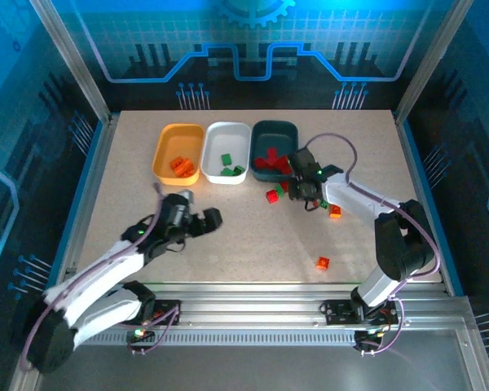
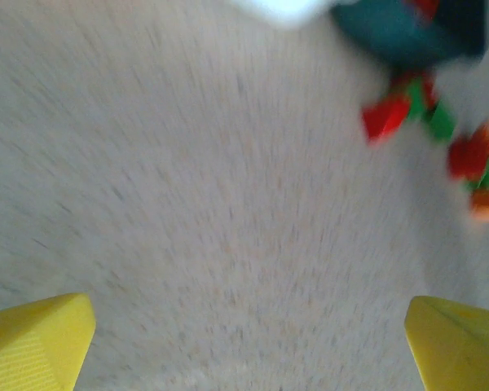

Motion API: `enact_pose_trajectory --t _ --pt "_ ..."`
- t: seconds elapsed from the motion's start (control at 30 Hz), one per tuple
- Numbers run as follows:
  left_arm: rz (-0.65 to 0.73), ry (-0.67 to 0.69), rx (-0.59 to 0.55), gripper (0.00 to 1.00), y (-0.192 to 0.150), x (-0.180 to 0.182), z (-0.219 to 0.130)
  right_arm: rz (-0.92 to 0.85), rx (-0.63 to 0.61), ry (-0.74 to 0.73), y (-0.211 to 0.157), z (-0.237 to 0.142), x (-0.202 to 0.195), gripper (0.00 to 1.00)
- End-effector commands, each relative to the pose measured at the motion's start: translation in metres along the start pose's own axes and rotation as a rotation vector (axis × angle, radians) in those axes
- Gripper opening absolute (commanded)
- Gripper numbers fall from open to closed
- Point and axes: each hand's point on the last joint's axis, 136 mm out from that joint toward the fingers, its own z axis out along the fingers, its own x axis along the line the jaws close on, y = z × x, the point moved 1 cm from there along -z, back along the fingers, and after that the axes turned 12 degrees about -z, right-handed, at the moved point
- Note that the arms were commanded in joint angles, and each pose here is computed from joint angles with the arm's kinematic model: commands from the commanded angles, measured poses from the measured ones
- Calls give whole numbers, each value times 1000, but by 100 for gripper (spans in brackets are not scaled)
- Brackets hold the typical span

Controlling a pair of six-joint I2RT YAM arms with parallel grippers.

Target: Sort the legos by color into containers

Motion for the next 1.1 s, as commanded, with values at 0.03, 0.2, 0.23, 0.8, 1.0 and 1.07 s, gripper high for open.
enact_pose_trajectory --t 0.03,0.2,0.23,0.8,1.0,1.07 --pt "-61 36 -240 99 52 22 -56 -61 -81 6 48 9 14 27" --pt "-143 53 -213 99 50 36 -72 4 -132 73 96 29 24 27" --pt "-149 39 -178 99 45 34 -68 8 -132 76 102 33 25 27" --pt "-49 -99 199 92 -28 -22 1 -12 -50 115 135 58 27 47" --pt "121 -118 311 91 -73 -65 30 19 -101 74 122 18 1 50" --pt "229 -102 363 88 -99 -85 43 81 -101 33 108 4 -26 52"
